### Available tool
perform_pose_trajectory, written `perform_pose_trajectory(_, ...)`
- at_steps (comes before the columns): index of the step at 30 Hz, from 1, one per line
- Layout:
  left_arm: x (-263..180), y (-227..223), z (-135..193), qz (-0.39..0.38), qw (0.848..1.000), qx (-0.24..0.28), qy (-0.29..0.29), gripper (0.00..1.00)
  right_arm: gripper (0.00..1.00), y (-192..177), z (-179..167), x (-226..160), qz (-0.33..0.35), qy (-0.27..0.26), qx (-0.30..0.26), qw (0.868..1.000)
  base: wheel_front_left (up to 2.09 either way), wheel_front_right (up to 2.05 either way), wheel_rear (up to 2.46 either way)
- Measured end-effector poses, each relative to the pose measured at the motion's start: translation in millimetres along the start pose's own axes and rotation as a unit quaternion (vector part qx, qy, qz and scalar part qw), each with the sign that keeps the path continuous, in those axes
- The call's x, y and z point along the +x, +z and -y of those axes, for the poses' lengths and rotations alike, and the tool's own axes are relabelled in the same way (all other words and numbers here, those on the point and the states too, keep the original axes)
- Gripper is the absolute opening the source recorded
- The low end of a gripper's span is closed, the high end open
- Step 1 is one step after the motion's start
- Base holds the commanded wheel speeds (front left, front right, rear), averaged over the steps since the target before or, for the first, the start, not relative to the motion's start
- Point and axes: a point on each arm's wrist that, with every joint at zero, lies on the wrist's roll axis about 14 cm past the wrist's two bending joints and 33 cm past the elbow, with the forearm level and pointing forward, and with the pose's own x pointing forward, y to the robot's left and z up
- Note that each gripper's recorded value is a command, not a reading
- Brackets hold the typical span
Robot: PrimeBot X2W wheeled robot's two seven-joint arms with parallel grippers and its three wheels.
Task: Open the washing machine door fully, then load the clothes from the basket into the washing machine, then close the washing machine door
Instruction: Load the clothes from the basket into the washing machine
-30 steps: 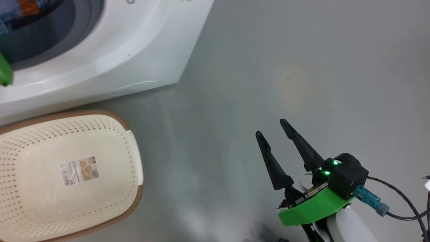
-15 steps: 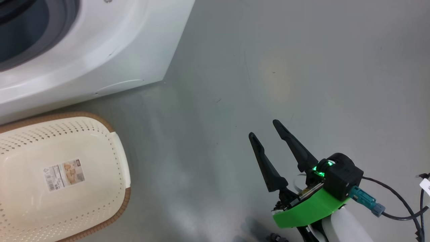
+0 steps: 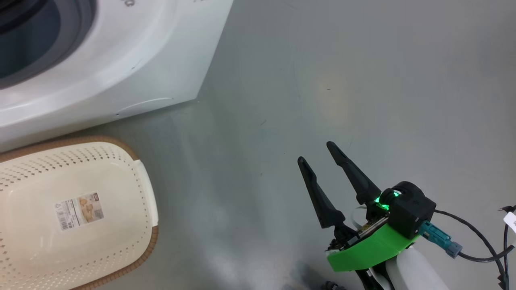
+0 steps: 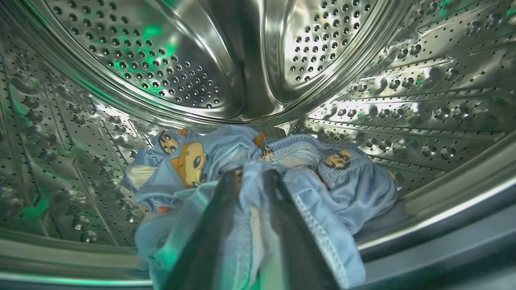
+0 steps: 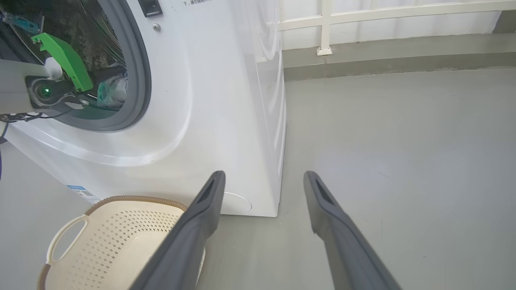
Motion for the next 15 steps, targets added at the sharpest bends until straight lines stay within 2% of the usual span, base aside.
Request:
perform_pose_trajectory(5,-3,-1,-1,-0.004,1.000,-0.001,-0.001,1.00,1.00,-1,-3,2,0.000,0.005,0.003,1.000,0.00,0.00,0.00)
perform_pose_trajectory(15,-7,14,6,0.021,0.999,-0.038,-0.005,1.00,1.00,-1,-7,7,0.004,0.013,0.007,1.000,0.00,0.00,0.00)
